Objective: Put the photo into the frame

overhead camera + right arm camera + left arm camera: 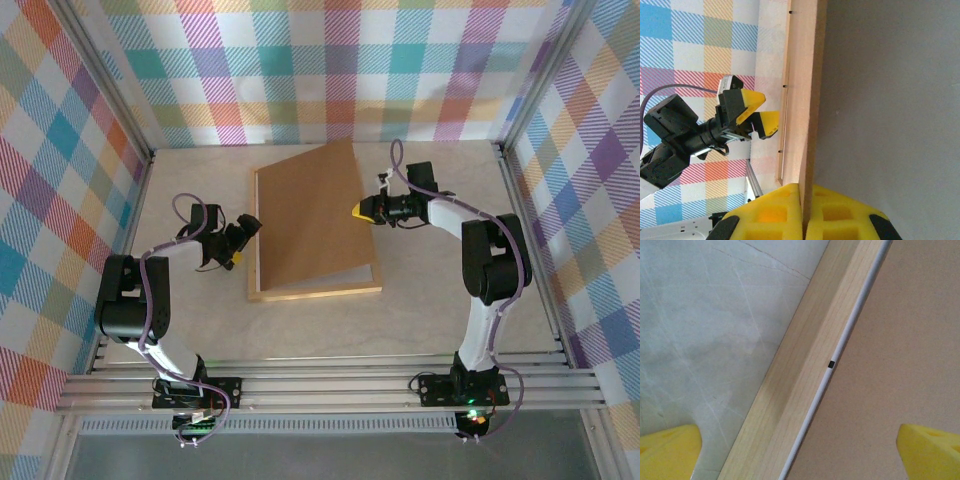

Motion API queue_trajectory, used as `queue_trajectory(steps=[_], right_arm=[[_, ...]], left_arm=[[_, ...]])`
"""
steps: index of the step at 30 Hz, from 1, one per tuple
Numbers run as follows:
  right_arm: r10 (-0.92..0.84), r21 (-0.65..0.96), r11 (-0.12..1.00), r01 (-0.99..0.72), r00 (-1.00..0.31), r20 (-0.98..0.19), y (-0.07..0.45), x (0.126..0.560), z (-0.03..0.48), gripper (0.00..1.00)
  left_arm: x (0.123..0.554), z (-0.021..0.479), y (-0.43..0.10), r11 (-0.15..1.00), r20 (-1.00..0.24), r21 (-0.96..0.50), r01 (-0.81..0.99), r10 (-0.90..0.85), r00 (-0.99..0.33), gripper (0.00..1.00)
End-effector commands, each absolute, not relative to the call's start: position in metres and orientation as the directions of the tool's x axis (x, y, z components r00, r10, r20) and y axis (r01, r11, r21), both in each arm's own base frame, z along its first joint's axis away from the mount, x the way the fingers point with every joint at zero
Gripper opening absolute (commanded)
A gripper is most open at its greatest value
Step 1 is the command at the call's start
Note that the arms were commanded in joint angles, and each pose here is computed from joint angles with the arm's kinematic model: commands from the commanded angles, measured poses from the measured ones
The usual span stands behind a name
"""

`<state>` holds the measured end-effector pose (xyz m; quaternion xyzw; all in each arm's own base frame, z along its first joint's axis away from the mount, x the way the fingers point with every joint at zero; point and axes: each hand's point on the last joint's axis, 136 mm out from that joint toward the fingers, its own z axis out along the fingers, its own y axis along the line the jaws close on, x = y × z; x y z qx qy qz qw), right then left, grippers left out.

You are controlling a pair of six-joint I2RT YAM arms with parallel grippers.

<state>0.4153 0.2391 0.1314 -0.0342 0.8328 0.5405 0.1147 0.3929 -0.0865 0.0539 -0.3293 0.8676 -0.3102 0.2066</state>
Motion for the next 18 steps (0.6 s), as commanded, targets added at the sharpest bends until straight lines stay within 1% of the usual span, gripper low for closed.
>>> queue_trajectory(steps=[1, 4, 7, 9, 12, 15, 18], right_arm=[[0.065, 0.881, 0.419, -0.218, -0.961, -0.269, 0.237, 0.415, 0.133, 0.00], [0.064, 0.884, 0.429, -0.187, -0.970, -0.236, 0.237, 0.410, 0.132, 0.00], [0.069, 0.881, 0.445, -0.158, -0.975, -0.210, 0.235, 0.407, 0.128, 0.00], [0.068, 0.882, 0.446, -0.151, -0.977, -0.201, 0.235, 0.406, 0.127, 0.00], [0.065, 0.892, 0.427, -0.145, -0.979, -0.191, 0.237, 0.406, 0.127, 0.00], [0.062, 0.896, 0.429, -0.112, -0.986, -0.153, 0.238, 0.408, 0.119, 0.00], [0.062, 0.901, 0.424, -0.086, -0.990, -0.124, 0.239, 0.406, 0.116, 0.00]], left_arm=[[0.398, 0.064, -0.096, 0.597, -0.164, -0.690, -0.410, -0.680, -0.715, 1.00], [0.399, 0.069, -0.091, 0.600, -0.186, -0.683, -0.416, -0.694, -0.695, 1.00], [0.402, 0.086, -0.075, 0.629, -0.276, -0.659, -0.413, -0.713, -0.645, 1.00], [0.406, 0.097, -0.067, 0.635, -0.312, -0.657, -0.407, -0.720, -0.620, 1.00], [0.414, 0.104, -0.073, 0.626, -0.303, -0.684, -0.375, -0.712, -0.634, 1.00], [0.418, 0.097, -0.079, 0.612, -0.268, -0.696, -0.376, -0.707, -0.654, 1.00], [0.415, 0.091, -0.068, 0.625, -0.296, -0.664, -0.409, -0.723, -0.624, 1.00]])
